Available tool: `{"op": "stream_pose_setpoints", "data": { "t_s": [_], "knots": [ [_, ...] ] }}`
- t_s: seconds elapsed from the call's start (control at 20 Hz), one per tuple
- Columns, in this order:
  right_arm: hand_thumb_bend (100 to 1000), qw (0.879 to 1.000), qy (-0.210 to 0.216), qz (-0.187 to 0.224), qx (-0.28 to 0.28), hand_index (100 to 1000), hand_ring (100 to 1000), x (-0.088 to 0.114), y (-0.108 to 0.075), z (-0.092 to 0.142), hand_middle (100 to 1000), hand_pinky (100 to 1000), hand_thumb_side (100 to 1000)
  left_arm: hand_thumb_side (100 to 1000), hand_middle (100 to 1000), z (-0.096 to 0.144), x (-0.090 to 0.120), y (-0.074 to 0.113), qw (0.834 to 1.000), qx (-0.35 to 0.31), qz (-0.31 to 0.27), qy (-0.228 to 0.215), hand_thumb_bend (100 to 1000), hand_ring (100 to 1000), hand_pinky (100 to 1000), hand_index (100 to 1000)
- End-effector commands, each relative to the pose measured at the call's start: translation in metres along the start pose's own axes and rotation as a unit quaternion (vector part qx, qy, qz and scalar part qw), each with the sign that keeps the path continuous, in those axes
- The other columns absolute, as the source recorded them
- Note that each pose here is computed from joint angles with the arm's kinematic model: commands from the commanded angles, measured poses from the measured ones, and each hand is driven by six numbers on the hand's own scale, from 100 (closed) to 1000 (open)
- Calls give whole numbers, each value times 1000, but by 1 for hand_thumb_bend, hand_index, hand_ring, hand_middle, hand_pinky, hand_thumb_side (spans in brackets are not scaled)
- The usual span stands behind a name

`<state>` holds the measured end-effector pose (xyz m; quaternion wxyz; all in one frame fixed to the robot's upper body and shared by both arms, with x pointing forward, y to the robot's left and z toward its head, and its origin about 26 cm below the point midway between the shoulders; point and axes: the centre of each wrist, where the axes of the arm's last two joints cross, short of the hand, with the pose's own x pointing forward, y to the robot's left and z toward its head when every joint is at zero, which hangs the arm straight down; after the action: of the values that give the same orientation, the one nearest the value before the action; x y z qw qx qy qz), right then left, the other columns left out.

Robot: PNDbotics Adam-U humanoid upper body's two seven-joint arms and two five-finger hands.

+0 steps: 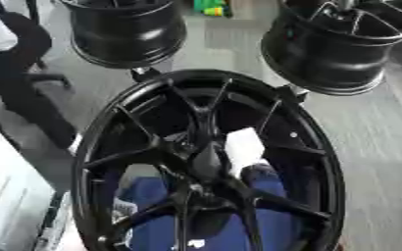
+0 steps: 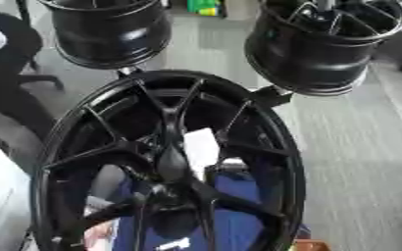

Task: Pull the pin out of the wheel hub.

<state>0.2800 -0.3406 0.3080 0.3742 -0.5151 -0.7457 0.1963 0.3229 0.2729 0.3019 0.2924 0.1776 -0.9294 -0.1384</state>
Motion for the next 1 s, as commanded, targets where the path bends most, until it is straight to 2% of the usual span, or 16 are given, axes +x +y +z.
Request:
{"op": "stream_pose_setpoints", "data": {
  "t_s": [0.05, 0.5, 0.6, 0.7, 0.8, 0.95, 1.0],
  "knots": [
    [100, 1000, -10, 4, -10, 843, 820, 4, -8, -4, 780, 880, 100, 577, 574, -4, 7, 6, 1000, 8, -2, -13, 104, 668, 653, 808],
    [100, 1000, -11, 2, -10, 846, 823, 5, -8, -5, 782, 881, 100, 576, 572, -4, 6, 6, 1000, 12, 0, -13, 106, 668, 653, 808],
    [100, 1000, -11, 12, 1, 855, 831, 6, -8, -5, 791, 881, 100, 576, 572, -4, 7, 6, 1000, 12, -1, -14, 106, 668, 653, 808],
    [100, 999, -6, 37, 29, 862, 838, 6, -8, -5, 799, 880, 100, 578, 572, -4, 7, 5, 1000, 11, -1, -14, 104, 668, 653, 808],
    [100, 994, 1, 74, 80, 874, 856, 6, -4, -2, 817, 880, 100, 582, 571, -4, 6, 5, 1000, 8, 0, -12, 101, 667, 652, 807],
    [100, 975, 3, 133, 178, 884, 873, 7, 2, 2, 831, 878, 145, 579, 571, -5, 7, 4, 1000, 3, 0, -14, 101, 667, 652, 806],
    [139, 967, 2, 149, 206, 888, 881, 7, 3, 4, 839, 877, 212, 579, 570, -6, 7, 3, 1000, 1, 1, -15, 100, 667, 652, 806]
  ]
}}
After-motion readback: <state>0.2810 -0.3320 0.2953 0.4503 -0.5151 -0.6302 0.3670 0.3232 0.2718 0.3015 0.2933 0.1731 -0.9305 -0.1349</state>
